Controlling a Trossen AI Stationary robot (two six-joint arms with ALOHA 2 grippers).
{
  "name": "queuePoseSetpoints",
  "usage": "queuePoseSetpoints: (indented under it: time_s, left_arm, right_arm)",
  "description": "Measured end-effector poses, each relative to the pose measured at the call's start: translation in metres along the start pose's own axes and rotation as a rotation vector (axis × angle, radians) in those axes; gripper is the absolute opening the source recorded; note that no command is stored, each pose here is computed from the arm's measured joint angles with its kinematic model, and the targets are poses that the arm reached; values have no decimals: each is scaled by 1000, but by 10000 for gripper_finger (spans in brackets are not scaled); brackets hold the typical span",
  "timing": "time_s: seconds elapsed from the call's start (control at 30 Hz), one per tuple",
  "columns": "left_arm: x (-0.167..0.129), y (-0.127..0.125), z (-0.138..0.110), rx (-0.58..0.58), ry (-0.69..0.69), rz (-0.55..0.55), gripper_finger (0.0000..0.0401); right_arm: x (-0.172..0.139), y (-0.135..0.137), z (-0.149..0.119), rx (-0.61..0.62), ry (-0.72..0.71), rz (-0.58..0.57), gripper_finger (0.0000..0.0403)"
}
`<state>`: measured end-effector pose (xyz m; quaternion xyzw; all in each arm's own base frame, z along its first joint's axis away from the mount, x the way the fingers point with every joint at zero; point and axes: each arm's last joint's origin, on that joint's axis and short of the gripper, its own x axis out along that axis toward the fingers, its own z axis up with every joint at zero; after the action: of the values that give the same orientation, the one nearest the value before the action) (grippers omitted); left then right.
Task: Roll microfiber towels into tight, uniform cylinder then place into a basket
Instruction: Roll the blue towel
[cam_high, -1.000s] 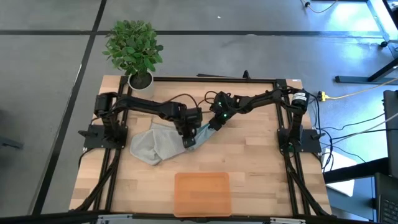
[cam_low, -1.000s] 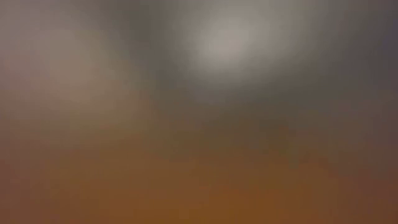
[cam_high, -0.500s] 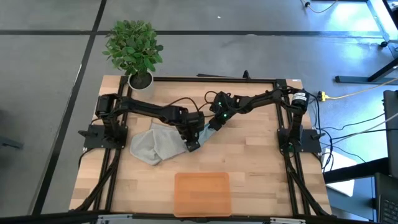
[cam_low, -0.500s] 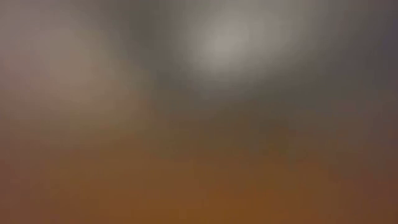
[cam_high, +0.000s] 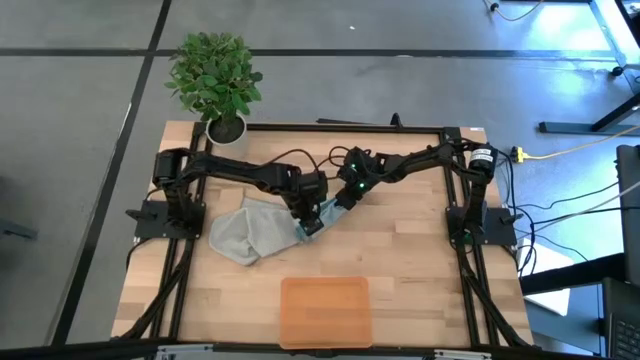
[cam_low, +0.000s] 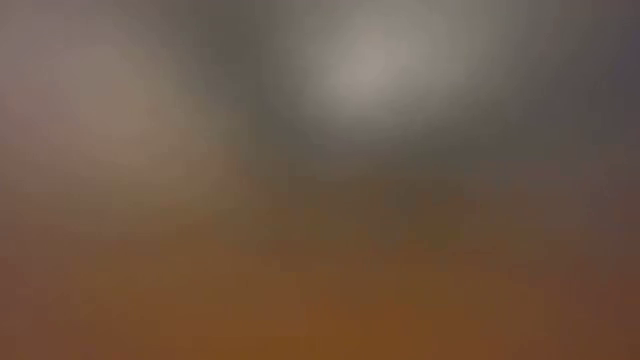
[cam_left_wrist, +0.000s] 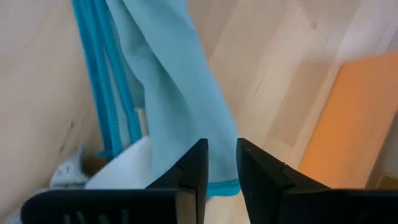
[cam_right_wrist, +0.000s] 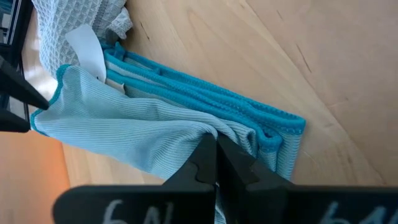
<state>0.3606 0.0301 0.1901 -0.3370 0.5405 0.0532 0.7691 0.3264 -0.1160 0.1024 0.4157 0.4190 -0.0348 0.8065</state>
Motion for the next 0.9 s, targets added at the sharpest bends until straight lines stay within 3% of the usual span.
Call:
queuePoseSetpoints:
  time_s: [0.17, 0.4, 0.57, 0.9]
  left_arm:
    - [1, -1, -1, 0, 0, 1, 73]
    - [4, -8, -5, 54, -54, 103, 82]
    - [3, -7, -4, -18, -30, 47, 83]
    - [10, -8, -5, -52, -29, 66, 80]
  right_arm:
    - [0, 0, 0, 0, 0, 0, 4]
    - [0, 0, 0, 0, 0, 0, 4]
    - [0, 0, 0, 0, 1, 0, 4]
    - [0, 0, 0, 0, 1, 0, 4]
